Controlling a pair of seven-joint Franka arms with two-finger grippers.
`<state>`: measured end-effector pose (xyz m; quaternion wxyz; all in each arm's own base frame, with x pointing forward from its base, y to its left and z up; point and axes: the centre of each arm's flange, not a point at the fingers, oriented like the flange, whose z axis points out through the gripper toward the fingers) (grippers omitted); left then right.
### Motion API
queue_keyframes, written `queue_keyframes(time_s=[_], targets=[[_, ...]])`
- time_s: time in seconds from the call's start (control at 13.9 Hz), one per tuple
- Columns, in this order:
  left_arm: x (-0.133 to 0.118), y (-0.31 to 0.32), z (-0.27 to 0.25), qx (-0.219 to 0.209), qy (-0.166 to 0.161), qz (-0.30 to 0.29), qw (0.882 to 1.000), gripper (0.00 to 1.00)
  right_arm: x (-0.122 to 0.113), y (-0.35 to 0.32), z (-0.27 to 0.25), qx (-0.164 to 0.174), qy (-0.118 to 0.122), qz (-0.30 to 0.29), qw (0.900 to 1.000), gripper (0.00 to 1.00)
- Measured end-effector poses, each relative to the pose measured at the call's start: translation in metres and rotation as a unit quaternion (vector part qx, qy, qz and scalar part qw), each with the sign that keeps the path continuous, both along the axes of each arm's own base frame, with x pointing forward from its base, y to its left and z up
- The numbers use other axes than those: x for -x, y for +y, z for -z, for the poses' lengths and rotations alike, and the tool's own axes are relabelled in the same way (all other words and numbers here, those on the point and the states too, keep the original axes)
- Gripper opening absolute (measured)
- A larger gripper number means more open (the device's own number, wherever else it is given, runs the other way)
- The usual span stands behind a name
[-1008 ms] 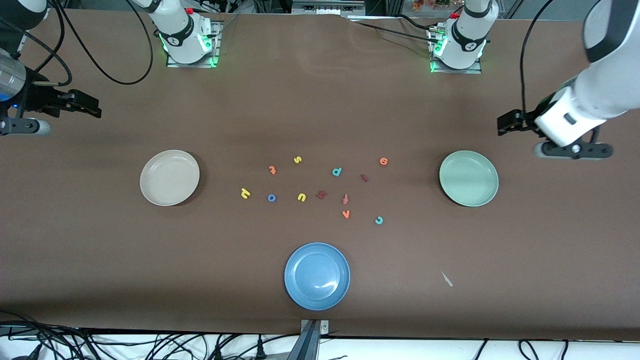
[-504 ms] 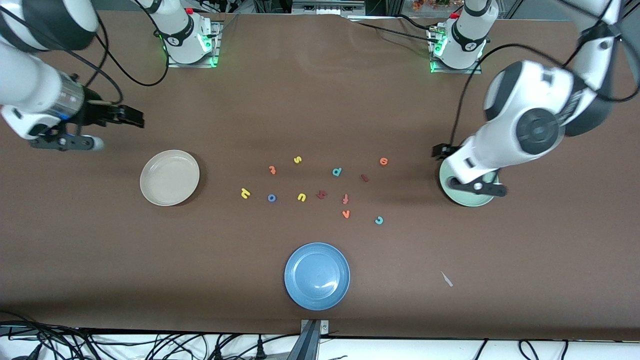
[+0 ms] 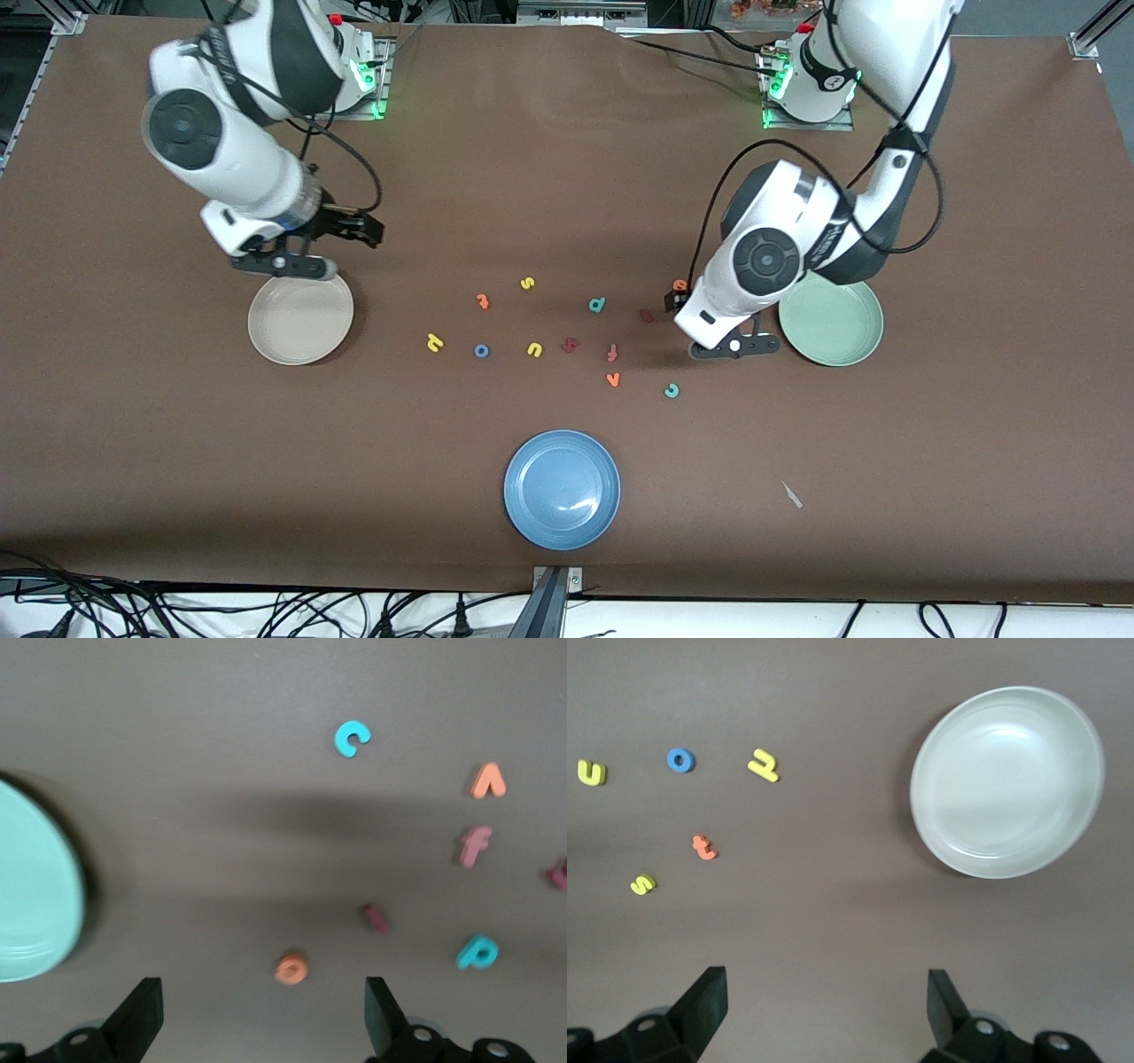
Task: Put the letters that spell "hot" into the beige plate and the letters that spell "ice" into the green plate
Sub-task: 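Move the right gripper to the orange t while the left gripper reaches i, then grasp the pink i with the left gripper while the right gripper grasps t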
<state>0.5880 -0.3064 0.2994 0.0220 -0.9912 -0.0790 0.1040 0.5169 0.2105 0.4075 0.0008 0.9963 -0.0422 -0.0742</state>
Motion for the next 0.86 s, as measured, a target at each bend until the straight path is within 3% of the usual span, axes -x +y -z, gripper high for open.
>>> queue_keyframes(time_s=[0.36,0.5,0.79,0.86], targets=[[0.012,-0.045,0.067,-0.012,-0.02,-0.119,0.993,1.0,0.011,0.08,0.087,-0.023,-0.025,-0.021,0.999,1.0],[0.015,-0.053,0.093,-0.013,-0.022,-0.142,0.99,0.95,0.013,0.099,0.119,-0.032,-0.032,-0.034,0.998,1.0],[0.024,-0.063,0.119,-0.023,-0.016,-0.169,0.985,0.52,0.024,0.132,0.176,-0.042,-0.046,-0.056,0.996,1.0],[0.027,-0.066,0.12,-0.026,-0.015,-0.176,0.984,0.47,0.028,0.137,0.189,-0.035,-0.048,-0.067,0.996,1.0]])
